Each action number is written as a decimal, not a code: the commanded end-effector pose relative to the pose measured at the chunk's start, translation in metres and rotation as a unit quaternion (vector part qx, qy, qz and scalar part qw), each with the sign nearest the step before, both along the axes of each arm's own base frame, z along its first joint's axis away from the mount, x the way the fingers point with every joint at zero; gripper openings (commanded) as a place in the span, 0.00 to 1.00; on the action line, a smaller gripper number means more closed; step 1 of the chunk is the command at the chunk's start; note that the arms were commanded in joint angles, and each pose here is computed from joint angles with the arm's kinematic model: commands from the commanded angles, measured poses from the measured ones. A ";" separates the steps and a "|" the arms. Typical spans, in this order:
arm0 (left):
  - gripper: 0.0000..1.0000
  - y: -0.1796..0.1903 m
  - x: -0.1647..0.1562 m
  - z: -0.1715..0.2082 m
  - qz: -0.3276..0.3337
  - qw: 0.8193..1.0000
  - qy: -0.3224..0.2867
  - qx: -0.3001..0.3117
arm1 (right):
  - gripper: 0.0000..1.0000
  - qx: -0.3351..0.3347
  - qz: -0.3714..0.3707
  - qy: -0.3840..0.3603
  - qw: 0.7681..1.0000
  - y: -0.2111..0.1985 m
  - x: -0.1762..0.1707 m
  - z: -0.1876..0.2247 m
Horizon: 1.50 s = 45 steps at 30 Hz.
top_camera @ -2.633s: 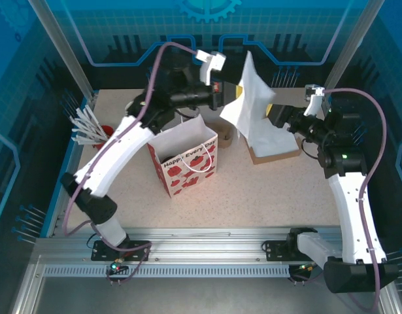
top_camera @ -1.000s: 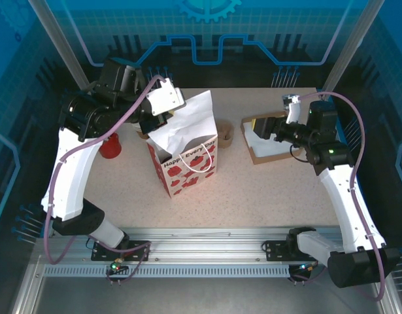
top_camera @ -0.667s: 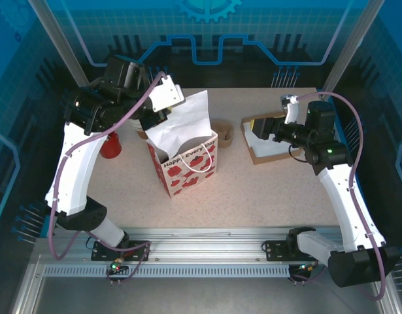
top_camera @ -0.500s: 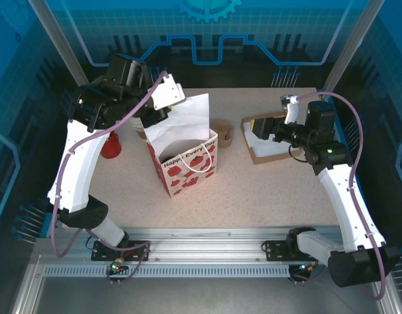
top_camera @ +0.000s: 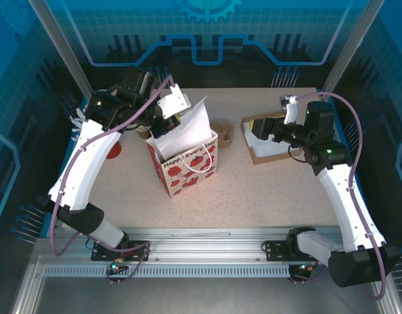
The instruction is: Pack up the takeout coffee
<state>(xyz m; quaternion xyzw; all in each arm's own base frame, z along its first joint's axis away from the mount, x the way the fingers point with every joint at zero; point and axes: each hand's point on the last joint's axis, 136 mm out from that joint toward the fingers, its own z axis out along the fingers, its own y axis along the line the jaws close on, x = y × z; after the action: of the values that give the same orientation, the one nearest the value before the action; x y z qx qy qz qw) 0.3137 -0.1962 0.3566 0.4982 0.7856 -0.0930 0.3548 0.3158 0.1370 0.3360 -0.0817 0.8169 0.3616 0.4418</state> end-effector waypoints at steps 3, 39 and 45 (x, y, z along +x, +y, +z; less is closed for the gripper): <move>0.00 -0.005 -0.004 -0.022 0.021 0.998 0.050 -0.022 | 0.81 -0.007 0.006 0.003 1.000 0.005 0.000 -0.009; 0.56 -0.017 -0.003 -0.044 0.115 0.981 0.126 -0.096 | 0.82 -0.094 0.010 0.016 0.995 0.026 0.007 -0.040; 0.45 -0.022 0.006 -0.068 0.121 0.977 0.159 -0.072 | 0.82 -0.100 0.010 0.015 0.995 0.025 0.004 -0.042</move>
<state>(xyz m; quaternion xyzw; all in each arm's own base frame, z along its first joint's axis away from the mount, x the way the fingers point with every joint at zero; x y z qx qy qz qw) 0.3246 -0.2185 0.2850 0.3570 0.8731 -0.1830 0.2770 0.3242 0.1598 0.2862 -0.1152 0.8587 0.2894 0.4069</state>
